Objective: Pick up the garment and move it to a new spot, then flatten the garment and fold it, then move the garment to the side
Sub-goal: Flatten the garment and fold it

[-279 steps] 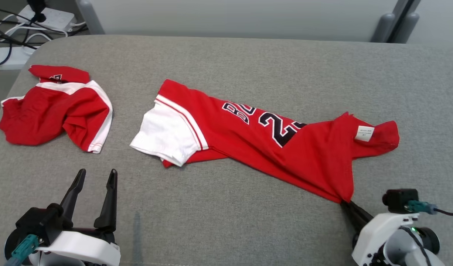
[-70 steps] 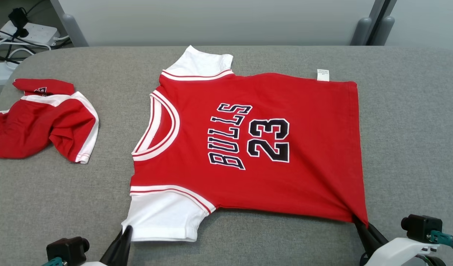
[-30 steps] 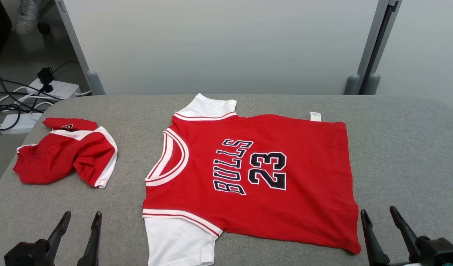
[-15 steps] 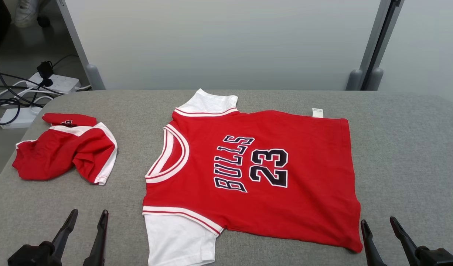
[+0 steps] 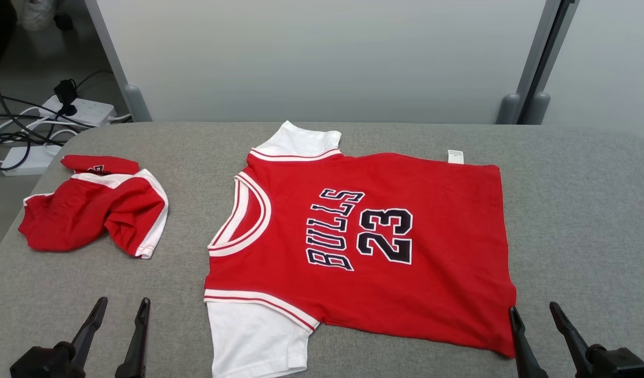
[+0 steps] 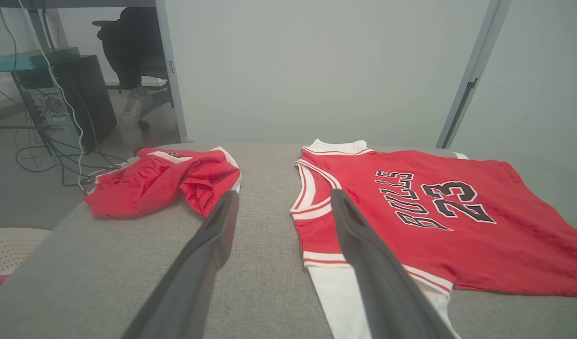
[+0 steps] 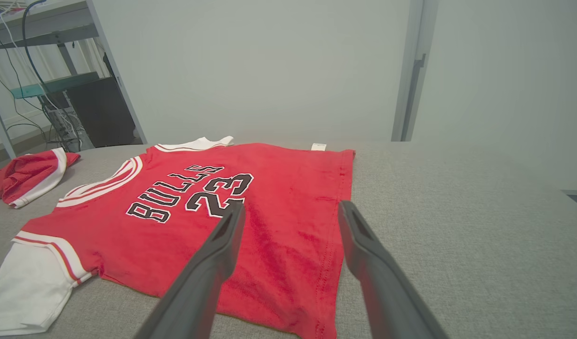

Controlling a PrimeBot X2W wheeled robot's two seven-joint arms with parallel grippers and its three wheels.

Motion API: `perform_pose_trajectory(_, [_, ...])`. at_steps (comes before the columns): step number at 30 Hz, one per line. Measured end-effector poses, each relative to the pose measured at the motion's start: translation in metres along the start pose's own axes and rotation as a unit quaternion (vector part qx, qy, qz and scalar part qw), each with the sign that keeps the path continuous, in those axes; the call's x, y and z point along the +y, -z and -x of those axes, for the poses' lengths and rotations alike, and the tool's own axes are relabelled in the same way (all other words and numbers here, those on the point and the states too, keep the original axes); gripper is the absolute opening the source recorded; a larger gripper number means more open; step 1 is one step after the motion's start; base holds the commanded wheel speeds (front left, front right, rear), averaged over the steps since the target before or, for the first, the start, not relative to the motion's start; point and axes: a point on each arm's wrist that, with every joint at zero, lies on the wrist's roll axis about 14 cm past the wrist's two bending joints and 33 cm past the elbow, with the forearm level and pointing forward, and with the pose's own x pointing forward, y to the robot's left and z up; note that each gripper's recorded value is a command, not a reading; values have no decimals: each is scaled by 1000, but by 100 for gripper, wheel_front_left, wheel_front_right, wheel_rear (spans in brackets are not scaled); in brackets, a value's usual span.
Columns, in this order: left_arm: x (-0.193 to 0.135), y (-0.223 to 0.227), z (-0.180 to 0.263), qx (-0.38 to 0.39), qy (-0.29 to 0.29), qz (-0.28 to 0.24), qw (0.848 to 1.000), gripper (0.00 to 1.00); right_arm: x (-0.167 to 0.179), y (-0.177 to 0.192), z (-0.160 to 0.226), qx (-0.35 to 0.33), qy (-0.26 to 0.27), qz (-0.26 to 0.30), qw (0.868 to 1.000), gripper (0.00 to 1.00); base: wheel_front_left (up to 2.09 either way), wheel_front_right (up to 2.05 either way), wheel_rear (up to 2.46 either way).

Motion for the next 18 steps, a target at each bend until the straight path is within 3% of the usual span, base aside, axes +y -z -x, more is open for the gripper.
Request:
perform_pose_trajectory(7, [-13,13,-3,22,11,15,1000,100,-1,9,-2,12,2,-7,1000,100,0,0,0])
perform_pose_trajectory(13, [-27,54,-13,92,14,47,995,100,-6,42,-10,73,9,-15,997,100,0,0,0])
perform_pose_trajectory(18, [-34,102,-13,177,22,80,981,100,-13,72,-12,121,21,-21,992,100,0,0,0])
